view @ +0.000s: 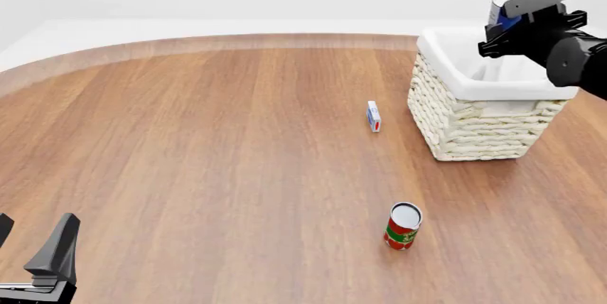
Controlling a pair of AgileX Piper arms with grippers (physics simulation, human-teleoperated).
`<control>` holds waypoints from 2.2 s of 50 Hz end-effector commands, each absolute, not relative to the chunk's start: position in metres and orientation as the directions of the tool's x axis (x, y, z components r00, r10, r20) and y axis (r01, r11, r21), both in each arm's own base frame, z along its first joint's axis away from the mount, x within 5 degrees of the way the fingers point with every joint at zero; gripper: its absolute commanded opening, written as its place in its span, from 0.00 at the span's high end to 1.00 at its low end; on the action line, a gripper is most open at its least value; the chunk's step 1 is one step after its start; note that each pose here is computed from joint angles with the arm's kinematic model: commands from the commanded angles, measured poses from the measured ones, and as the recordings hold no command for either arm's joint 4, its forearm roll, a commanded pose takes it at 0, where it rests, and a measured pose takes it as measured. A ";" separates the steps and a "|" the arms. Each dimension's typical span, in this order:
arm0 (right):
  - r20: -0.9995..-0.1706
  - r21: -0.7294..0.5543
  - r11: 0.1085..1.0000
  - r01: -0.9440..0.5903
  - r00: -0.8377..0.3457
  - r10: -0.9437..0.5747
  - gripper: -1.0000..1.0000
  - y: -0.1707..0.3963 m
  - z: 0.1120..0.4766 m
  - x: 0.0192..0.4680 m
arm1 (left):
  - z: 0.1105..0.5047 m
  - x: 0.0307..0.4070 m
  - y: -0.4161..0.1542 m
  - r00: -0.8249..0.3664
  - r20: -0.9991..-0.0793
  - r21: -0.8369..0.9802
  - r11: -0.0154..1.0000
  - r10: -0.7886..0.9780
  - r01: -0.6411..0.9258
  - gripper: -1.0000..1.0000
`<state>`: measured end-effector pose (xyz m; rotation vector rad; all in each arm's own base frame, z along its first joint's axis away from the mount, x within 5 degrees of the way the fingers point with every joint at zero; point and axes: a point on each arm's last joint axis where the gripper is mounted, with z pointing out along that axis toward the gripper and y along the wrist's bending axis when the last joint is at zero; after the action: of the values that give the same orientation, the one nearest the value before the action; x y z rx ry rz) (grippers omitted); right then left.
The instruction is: Pick up the alphabet soup and the cream cheese box, and put them in the basket.
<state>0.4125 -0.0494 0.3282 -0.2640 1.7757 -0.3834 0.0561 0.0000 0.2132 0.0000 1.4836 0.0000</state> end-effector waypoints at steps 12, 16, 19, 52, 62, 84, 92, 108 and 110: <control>-0.887 -0.386 0.923 0.012 -0.280 -0.367 1.00 -0.052 0.326 0.423 | 0.213 0.056 0.000 0.087 -0.996 0.000 1.000 0.000 0.000 0.00; -0.883 -0.386 0.922 0.004 -0.292 -0.368 1.00 -0.052 0.324 0.425 | 0.213 0.056 0.000 0.087 -0.996 0.000 1.000 0.000 0.000 0.00; -0.878 -0.387 0.922 -0.002 -0.304 -0.370 1.00 -0.052 0.323 0.427 | 0.213 0.056 0.000 0.087 -0.996 0.000 1.000 0.000 0.000 0.00; -0.835 -0.392 0.919 -0.037 -0.404 -0.373 1.00 -0.062 0.307 0.442 | 0.213 0.056 0.000 0.087 -0.996 0.000 1.000 0.000 0.000 0.00; -0.825 -0.393 0.918 -0.051 -0.423 -0.376 1.00 -0.061 0.303 0.445 | 0.213 0.056 0.000 0.087 -0.996 0.000 1.000 0.000 0.000 0.00; -0.830 -0.362 0.932 -0.025 -0.447 -0.334 0.00 -0.070 0.303 0.446 | 0.213 0.056 0.000 0.087 -0.996 0.000 1.000 0.000 0.000 0.00; -0.836 -0.353 0.936 -0.018 -0.443 -0.324 0.00 -0.070 0.304 0.446 | 0.213 0.056 0.000 0.087 -0.996 0.000 1.000 0.000 0.000 0.00; -0.848 -0.336 0.942 -0.015 -0.431 -0.310 0.00 -0.065 0.307 0.446 | 0.213 0.056 0.000 0.087 -0.996 0.000 1.000 0.000 0.000 0.00; -0.849 -0.338 0.941 -0.014 -0.427 -0.311 0.00 -0.065 0.308 0.445 | 0.213 0.056 0.000 0.087 -0.996 0.000 1.000 0.000 0.000 0.00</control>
<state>0.4459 -0.0668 0.3052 -0.2434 2.0025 -0.3450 0.0561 0.0000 0.2132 0.0000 1.4836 0.0000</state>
